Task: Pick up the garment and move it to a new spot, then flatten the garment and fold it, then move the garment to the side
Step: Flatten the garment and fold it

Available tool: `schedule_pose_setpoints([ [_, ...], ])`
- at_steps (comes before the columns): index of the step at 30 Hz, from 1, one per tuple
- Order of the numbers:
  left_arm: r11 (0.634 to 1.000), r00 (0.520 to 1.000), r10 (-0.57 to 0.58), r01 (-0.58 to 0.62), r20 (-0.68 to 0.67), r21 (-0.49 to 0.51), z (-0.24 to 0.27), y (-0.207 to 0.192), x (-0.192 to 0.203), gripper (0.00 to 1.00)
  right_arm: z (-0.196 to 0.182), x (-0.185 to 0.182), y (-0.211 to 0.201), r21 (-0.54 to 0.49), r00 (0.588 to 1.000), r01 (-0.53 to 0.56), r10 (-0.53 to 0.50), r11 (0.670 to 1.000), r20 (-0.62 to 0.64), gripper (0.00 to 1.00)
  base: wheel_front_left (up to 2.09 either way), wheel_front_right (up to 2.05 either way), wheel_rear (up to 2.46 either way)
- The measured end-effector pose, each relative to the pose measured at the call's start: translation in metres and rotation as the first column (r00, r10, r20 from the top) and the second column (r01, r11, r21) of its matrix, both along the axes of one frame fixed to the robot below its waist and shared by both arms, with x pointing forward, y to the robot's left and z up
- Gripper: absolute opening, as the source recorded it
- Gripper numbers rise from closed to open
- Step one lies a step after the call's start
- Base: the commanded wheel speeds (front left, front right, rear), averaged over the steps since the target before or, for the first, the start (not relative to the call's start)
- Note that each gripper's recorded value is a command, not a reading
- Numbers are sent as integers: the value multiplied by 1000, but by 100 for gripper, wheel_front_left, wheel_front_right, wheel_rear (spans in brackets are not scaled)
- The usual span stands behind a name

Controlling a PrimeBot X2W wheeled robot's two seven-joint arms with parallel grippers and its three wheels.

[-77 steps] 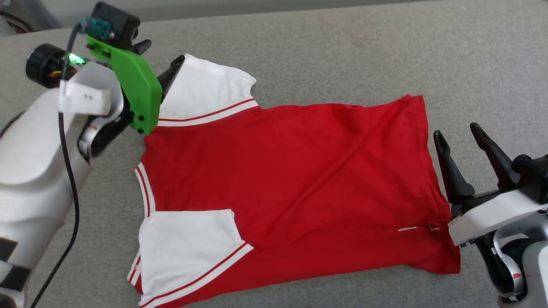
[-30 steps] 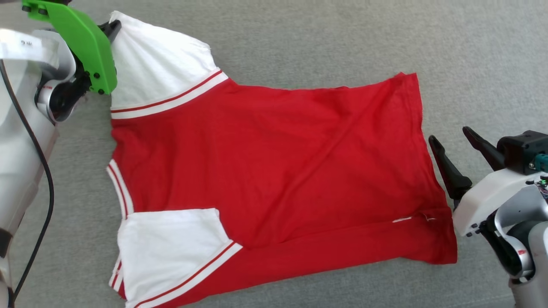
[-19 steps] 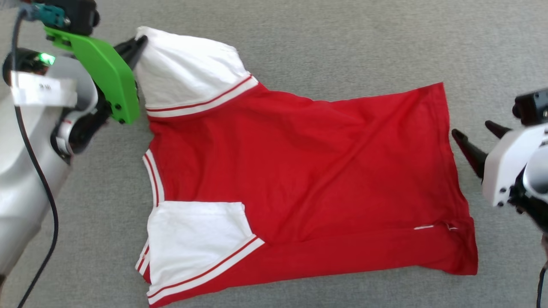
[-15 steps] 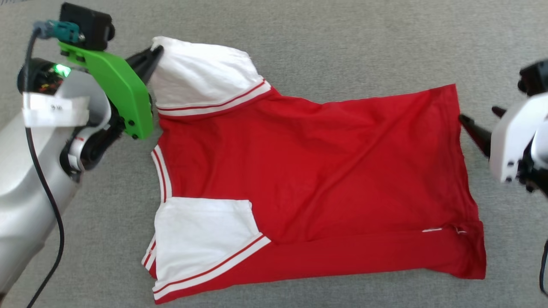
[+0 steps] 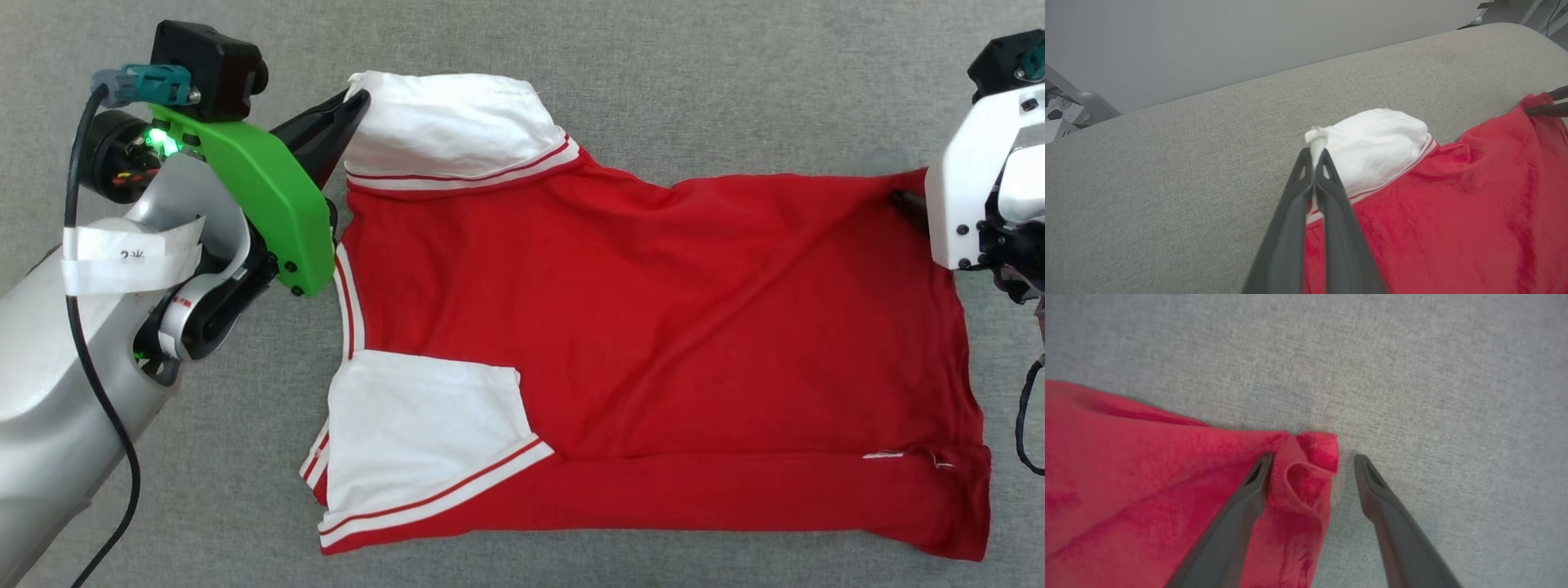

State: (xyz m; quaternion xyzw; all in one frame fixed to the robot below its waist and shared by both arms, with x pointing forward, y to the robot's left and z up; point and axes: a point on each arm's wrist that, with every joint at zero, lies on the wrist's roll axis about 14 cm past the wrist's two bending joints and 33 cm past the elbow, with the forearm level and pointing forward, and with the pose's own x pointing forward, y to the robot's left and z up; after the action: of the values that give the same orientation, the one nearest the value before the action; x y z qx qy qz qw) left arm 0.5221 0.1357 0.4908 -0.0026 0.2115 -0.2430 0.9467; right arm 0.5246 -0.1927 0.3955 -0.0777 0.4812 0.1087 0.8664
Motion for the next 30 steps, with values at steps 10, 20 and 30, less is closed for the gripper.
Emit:
schedule_pose_setpoints([
  [10, 999, 998, 41, -40, -41, 11, -22, 14, 1, 0, -33, 3, 8, -3, 998, -36, 36, 999, -55, 35, 0, 0, 0],
  [20, 996, 996, 88, -88, -25, 10, -20, 27, 4, 0, -20, 8, 16, 96, 999, -24, 21, 995, 28, 0, 0, 0, 0],
  [30, 993, 993, 115, -115, -15, -6, -7, 32, -16, 0, 21, 0, 7, 237, 969, 23, -80, 971, 234, 0, 0, 0, 0],
])
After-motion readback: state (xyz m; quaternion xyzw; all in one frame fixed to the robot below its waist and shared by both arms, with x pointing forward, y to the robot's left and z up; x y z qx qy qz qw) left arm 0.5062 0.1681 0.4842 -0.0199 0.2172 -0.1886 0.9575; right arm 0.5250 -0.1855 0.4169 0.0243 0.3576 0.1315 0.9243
